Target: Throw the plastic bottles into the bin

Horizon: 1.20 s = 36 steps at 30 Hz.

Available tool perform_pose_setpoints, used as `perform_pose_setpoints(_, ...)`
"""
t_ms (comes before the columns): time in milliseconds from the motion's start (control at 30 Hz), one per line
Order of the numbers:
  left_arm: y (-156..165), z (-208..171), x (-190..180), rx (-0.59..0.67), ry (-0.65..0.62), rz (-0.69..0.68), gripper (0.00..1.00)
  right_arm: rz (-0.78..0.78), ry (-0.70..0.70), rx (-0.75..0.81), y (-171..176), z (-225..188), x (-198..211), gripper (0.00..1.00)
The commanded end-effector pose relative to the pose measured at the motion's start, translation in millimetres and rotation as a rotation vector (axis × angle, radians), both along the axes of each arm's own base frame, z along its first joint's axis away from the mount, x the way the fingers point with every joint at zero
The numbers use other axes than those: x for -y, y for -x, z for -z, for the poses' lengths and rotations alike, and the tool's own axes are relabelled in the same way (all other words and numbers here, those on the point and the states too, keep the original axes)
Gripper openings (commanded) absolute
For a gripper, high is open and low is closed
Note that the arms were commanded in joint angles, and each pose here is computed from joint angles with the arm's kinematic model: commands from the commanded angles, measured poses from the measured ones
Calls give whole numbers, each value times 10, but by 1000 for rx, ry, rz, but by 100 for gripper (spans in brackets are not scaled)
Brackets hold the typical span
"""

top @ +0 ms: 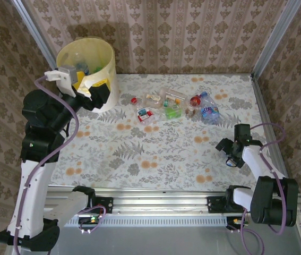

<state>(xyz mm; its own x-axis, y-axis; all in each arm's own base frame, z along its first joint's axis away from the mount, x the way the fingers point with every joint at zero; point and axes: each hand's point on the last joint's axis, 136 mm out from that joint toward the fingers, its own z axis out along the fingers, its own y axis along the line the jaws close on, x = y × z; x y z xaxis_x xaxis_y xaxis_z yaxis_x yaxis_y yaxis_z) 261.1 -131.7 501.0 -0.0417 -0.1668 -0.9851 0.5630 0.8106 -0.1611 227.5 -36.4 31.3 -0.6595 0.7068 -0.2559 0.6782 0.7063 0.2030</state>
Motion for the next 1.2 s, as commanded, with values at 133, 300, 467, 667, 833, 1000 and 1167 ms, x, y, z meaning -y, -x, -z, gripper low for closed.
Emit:
perform_pose_setpoints(133, 64, 31, -18, -32, 16, -3, 100, -24, -58, 8, -190, 78, -67, 81)
perform_pose_setpoints(300, 68, 52, -14, -37, 17, 1, 100, -36, -74, 19, -216, 94, -97, 70)
perform_pose_setpoints(467, 56, 64, 4, -39, 30, 9, 100, -56, -91, 40, -221, 76, -146, 62)
perform_pose_setpoints(667, 35, 93, 44, -44, 44, 26, 100, -76, -116, 73, -233, 32, -217, 50)
perform_pose_setpoints(833, 26, 146, 115, -56, 51, 51, 100, -117, -136, 132, -281, -93, -356, 46)
perform_pose_setpoints(1000, 15, 235, 260, -73, 43, 95, 100, -169, -139, 218, -350, -317, -514, 44)
perform_pose_setpoints(1167, -8, 362, 432, -93, 36, 141, 100, -229, -127, 307, -410, -562, -671, 43)
